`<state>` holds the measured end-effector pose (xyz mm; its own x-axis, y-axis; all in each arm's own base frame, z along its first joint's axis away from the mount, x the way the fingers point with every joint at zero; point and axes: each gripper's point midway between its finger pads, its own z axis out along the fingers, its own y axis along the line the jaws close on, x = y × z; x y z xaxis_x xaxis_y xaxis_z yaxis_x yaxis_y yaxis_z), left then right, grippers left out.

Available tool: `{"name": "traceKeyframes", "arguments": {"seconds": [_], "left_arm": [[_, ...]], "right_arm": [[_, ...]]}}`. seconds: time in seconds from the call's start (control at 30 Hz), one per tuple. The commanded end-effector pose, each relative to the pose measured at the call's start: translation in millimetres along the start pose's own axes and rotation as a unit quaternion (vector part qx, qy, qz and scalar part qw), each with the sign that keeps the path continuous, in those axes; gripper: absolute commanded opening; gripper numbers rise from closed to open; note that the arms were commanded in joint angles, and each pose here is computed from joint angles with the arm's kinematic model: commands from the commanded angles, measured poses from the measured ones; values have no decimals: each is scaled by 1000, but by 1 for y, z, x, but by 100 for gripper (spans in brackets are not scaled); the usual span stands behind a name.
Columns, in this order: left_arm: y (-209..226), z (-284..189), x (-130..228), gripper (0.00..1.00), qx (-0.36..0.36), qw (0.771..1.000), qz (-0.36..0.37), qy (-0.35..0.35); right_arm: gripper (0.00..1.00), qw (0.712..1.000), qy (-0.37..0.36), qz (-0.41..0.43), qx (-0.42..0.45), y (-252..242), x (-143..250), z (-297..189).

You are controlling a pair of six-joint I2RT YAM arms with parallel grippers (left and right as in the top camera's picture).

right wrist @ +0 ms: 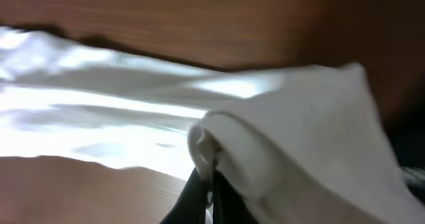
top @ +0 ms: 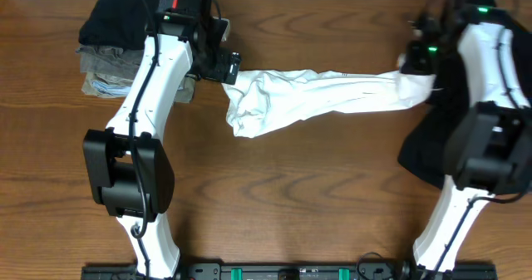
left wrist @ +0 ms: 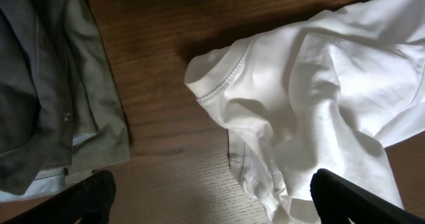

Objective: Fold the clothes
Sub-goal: 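Carry the shirt's right end leftward with the right gripper toward the left gripper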

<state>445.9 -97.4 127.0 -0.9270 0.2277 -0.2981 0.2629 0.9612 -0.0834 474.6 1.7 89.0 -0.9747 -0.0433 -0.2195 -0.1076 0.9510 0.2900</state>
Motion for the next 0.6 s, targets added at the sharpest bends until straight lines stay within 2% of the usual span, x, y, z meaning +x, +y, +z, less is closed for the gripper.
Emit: {"name": "traceKeyframes", "arguments": {"seconds": [0.0, 0.3, 0.57], "left_arm": [[-3, -4, -5, 95, 6, 1000, -3, -8], [-3, -4, -6, 95, 6, 1000, -3, -10], [-3, -4, -7, 95, 6, 1000, -2, -11]], "right_arm": [[1, 1000, -5, -22, -20, 42, -10, 7], [1, 995, -2, -94, -29, 119, -11, 31], [1, 991, -9, -129, -24, 160, -10, 42]]}}
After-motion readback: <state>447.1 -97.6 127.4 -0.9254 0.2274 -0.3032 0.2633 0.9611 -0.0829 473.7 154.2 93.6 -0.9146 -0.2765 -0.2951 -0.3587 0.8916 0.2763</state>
